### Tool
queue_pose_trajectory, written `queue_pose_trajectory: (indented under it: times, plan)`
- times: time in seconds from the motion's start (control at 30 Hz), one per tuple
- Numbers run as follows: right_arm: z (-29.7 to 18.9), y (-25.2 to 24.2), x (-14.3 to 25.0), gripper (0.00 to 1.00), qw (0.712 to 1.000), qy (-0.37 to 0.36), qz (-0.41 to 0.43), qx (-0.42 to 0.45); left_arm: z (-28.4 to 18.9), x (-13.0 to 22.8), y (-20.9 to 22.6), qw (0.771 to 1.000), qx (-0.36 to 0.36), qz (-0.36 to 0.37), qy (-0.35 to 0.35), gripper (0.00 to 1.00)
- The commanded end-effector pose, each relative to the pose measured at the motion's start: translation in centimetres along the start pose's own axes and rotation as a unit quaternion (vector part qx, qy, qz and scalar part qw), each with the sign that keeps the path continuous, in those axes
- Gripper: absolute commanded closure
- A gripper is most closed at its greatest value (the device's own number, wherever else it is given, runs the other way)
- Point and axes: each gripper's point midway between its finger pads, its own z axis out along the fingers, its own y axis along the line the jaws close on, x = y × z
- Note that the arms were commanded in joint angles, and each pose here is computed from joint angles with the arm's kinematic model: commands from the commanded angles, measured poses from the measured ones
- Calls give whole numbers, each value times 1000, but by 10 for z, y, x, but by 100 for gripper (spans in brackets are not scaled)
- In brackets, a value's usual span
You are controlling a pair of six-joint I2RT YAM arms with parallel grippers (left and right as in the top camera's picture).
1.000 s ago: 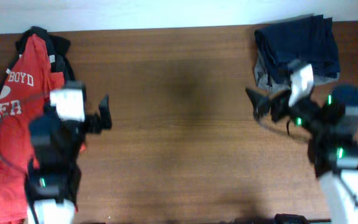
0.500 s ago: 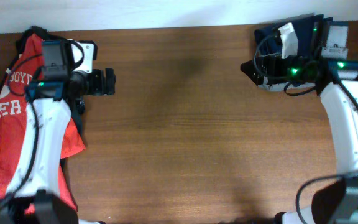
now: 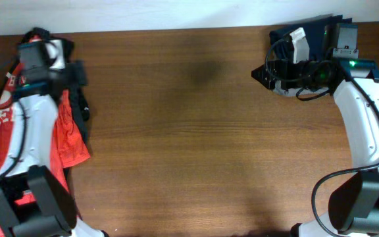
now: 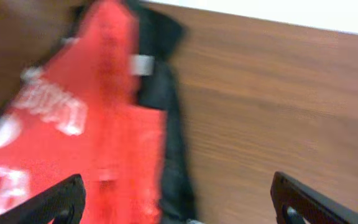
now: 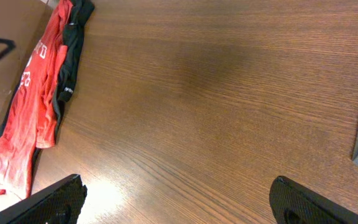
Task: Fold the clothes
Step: 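Reach the left gripper to the red shirt's top edge and grasp it, then lift the red shirt with the left gripper and drag it rightward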
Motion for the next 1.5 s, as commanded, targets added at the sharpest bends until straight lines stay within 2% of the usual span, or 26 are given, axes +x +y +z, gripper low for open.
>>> queue_pose_trajectory:
  times: [0.0,0.17,0.2,0.3,0.53,0.8,0.97,1.1,1.17,1.3,1.37,1.47]
  plan:
    - [-6,6,-6,1,1000,-7,1,-8,12,5,48,997,-54,-46,6,8]
    - [-5,5,-4,1,1000,-3,4,-9,41,38,91,992,-85,-75,49,11]
    - [-5,5,-4,1,1000,-3,4,-9,49,46,97,991,-88,-79,58,17]
    - [-5,5,-3,0,1000,-2,6,-9,67,62,108,988,-104,-84,74,23]
    - [0,-3,7,7,1000,10,15,3,104,93,118,983,-130,-81,100,25]
    - [2,-5,8,7,1000,12,16,5,114,103,117,982,-129,-81,110,60]
    - [2,-5,8,8,1000,12,16,5,114,103,117,982,-129,-81,110,91]
    - [2,-7,8,8,1000,13,16,12,107,88,116,983,-128,-81,105,99]
    - [2,-7,8,8,1000,13,16,12,99,72,114,984,-126,-81,99,99]
    - [2,-7,8,9,1000,13,16,12,66,14,99,989,-106,-78,61,99]
    - [2,-7,8,9,1000,13,16,12,32,-33,74,995,-65,-70,22,99]
    - [2,-7,8,9,1000,12,16,12,-17,-81,25,999,-7,-44,-29,99]
